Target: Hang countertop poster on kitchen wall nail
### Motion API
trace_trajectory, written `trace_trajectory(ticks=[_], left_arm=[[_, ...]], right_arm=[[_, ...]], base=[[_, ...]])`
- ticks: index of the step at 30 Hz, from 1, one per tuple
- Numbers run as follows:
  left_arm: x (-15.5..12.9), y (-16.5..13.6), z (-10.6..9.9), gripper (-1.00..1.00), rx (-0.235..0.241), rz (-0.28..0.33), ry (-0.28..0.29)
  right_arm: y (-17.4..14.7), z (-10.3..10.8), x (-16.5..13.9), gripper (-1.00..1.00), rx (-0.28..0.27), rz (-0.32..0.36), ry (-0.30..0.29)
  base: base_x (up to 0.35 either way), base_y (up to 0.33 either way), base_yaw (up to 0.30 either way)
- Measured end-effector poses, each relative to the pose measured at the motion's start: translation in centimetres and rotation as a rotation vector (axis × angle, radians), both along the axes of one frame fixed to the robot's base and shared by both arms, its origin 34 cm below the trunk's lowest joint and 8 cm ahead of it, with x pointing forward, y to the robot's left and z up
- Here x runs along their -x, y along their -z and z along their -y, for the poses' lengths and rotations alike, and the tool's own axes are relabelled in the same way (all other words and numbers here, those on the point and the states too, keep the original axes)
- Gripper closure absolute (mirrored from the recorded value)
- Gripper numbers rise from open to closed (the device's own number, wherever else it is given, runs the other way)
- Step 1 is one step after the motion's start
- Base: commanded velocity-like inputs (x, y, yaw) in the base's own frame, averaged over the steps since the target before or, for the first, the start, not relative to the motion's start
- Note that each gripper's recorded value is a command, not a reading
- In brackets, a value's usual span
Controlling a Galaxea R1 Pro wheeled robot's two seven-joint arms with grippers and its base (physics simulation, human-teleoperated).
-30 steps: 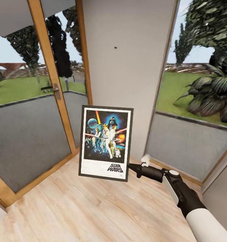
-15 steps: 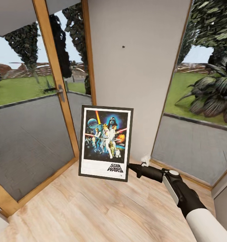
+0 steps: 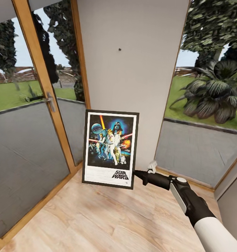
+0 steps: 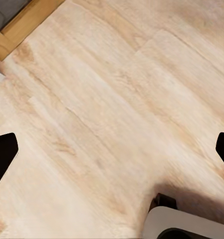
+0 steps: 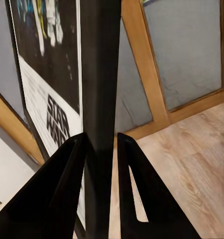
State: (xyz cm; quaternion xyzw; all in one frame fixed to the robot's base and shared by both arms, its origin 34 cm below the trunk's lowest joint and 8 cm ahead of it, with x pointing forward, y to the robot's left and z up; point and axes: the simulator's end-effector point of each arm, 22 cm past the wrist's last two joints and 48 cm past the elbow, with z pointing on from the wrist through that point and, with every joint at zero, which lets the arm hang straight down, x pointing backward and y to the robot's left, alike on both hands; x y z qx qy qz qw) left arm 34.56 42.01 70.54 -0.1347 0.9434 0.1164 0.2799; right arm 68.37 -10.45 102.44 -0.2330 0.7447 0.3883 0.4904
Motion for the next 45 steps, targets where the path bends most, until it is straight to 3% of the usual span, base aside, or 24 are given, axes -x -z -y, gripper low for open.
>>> trace_trajectory(ticks=[7,26,45], left_arm=[[-0.12,-0.1,0.0,-1.0,0.0,0.004,0.0],[-0.15,-0.12,-0.01,-1.0,0.0,0.005,0.0],[-0.22,-0.18,0.0,-1.0,0.0,0.008,0.0]], right_arm=[[-0.24,0.01,0.0,1.0,0.0,0.004,0.0],[-0.38,0.0,0.0,1.0,-0.002,0.005,0.0],[-0.51,-0.01,0.02,1.0,-0.002,0.008,-0.001]], base=[[0.209,0.304,-0.232],[0.209,0.305,-0.032],[0.209,0.305,-0.273]])
